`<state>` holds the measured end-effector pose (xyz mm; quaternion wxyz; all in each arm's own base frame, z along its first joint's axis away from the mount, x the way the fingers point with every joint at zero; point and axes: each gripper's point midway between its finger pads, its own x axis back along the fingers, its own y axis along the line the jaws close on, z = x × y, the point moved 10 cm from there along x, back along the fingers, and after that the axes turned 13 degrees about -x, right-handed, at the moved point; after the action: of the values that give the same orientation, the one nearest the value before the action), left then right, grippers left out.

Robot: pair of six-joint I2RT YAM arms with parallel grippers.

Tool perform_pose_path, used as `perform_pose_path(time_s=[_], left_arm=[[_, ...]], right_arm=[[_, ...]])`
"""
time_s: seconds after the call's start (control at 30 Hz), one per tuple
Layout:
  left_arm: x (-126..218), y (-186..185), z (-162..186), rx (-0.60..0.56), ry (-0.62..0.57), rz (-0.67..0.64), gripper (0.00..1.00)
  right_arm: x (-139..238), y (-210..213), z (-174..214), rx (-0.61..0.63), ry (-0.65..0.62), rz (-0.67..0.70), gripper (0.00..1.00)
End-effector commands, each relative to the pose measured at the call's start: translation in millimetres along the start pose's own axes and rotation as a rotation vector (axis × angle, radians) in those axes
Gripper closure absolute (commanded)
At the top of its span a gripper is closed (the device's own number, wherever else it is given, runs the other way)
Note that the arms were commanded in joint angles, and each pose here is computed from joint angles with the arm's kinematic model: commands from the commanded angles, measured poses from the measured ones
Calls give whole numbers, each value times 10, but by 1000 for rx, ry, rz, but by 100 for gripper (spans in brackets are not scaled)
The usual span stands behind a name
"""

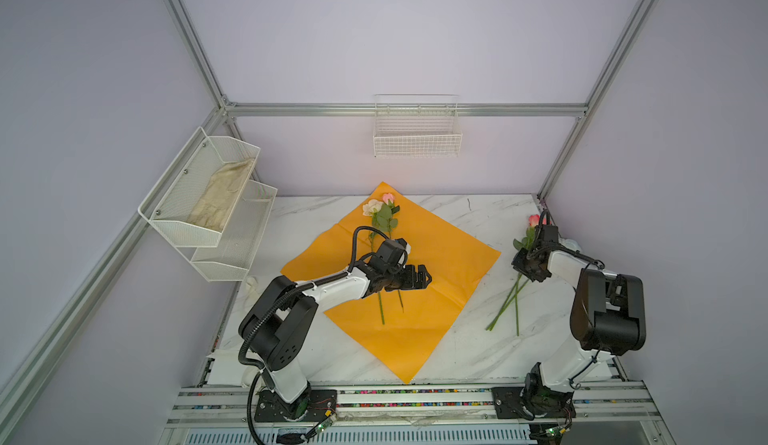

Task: Tie the bouquet of fake flowers
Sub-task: 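Return right gripper to the roses and grasp the red-pink rose stem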

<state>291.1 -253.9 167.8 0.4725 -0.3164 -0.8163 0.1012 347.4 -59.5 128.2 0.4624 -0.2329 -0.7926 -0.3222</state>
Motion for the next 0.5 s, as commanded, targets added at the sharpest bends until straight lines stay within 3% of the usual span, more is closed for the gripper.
perform_pose_path(time_s=[0.0,0.13,0.4,0.47], left_arm=[[267,-132,-283,-57,-119,-1,0],[313,-105,-304,-50,-136,-2,0],[288,-99,-326,-47,-131,11,0],[290,-98,-324,-45,-130,11,0]], right_arm=[[-17,23,-58,39,-3,9,75],[-92,43,-61,52,16,-3,83],[-159,36,-24,60,45,-12,88],[-135,36,-30,58,41,-8,100]])
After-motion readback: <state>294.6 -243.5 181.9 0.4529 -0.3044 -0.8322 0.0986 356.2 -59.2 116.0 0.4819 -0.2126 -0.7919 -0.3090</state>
